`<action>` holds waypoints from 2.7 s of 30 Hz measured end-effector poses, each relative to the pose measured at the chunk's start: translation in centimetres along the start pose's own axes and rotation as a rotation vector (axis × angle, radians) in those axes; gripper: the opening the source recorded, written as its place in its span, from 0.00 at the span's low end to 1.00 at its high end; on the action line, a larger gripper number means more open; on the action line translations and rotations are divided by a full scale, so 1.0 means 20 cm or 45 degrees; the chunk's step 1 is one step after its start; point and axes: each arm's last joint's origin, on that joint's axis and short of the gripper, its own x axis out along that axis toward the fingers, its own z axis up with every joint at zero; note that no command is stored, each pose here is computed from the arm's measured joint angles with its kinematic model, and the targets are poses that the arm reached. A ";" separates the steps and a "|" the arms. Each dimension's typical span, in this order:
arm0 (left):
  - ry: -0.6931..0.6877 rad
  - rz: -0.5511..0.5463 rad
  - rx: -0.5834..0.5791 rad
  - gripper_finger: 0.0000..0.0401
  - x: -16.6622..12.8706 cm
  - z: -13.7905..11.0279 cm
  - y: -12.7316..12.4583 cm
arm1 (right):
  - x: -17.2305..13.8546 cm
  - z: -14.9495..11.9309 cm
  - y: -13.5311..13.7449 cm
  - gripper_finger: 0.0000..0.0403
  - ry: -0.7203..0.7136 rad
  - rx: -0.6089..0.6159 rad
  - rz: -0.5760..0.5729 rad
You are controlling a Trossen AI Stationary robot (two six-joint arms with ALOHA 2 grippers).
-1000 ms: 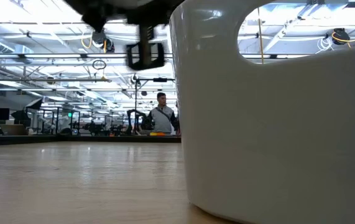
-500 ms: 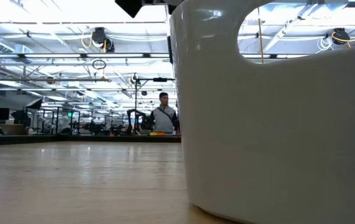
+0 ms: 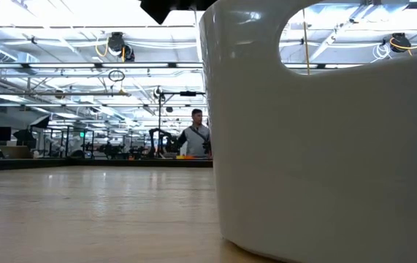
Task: Sort cables
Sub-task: Put the gray charger cable into the gray bin, then put the purple charger cable into the gray bin
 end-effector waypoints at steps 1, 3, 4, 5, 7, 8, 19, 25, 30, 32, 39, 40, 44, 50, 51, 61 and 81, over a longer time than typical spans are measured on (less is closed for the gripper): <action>0.005 -0.005 0.003 0.15 0.00 0.00 -0.01 | 0.00 0.00 0.00 0.38 0.001 -0.004 0.001; 0.020 -0.026 0.007 0.20 0.01 -0.01 -0.02 | 0.00 0.00 0.00 0.38 0.001 -0.009 0.002; 0.025 -0.038 0.010 0.22 0.01 -0.01 -0.02 | 0.00 0.00 0.00 0.38 0.001 -0.012 0.002; 0.030 -0.045 0.011 0.24 0.01 -0.01 -0.02 | 0.00 0.00 0.00 0.38 0.001 -0.014 0.002; 0.032 -0.046 0.003 0.29 0.01 -0.01 -0.02 | 0.00 0.00 0.00 0.38 0.001 -0.015 0.001; 0.035 -0.042 -0.005 0.31 0.01 -0.01 -0.02 | 0.00 0.00 0.00 0.38 0.000 -0.018 0.002; 0.062 0.084 -0.054 0.54 0.01 -0.04 0.01 | 0.00 0.00 0.00 0.38 -0.001 -0.019 0.003; 0.174 0.176 -0.056 0.59 -0.03 -0.07 0.08 | -0.02 -0.02 0.02 0.38 0.051 -0.036 0.054; 0.292 0.361 -0.019 0.56 -0.15 -0.09 0.10 | -0.06 -0.10 0.01 0.38 0.209 -0.051 0.043; 0.314 0.503 0.038 0.53 -0.25 -0.10 0.08 | -0.08 -0.14 0.00 0.38 0.262 -0.058 -0.001; 0.239 0.810 0.236 0.37 -0.64 -0.07 -0.13 | -0.11 -0.24 -0.05 0.38 0.391 -0.127 -0.148; 0.244 0.813 0.239 0.36 -0.68 -0.08 -0.16 | -0.10 -0.27 -0.05 0.38 0.420 -0.147 -0.157; 0.325 0.848 0.236 0.31 -0.81 -0.17 -0.29 | -0.02 -0.48 -0.06 0.38 0.564 -0.293 -0.210; 0.304 0.953 0.220 0.31 -0.92 -0.31 -0.44 | 0.12 -0.86 -0.14 0.38 0.656 -0.321 -0.141; 0.292 0.959 0.208 0.31 -0.93 -0.33 -0.46 | 0.13 -0.90 -0.15 0.38 0.649 -0.283 -0.078; 0.235 0.996 0.162 0.30 -0.92 -0.42 -0.52 | 0.13 -1.15 -0.48 0.38 0.720 -0.202 0.114; 0.250 1.017 0.113 0.30 -0.87 -0.47 -0.43 | 0.19 -1.15 -0.46 0.38 0.788 -0.309 0.418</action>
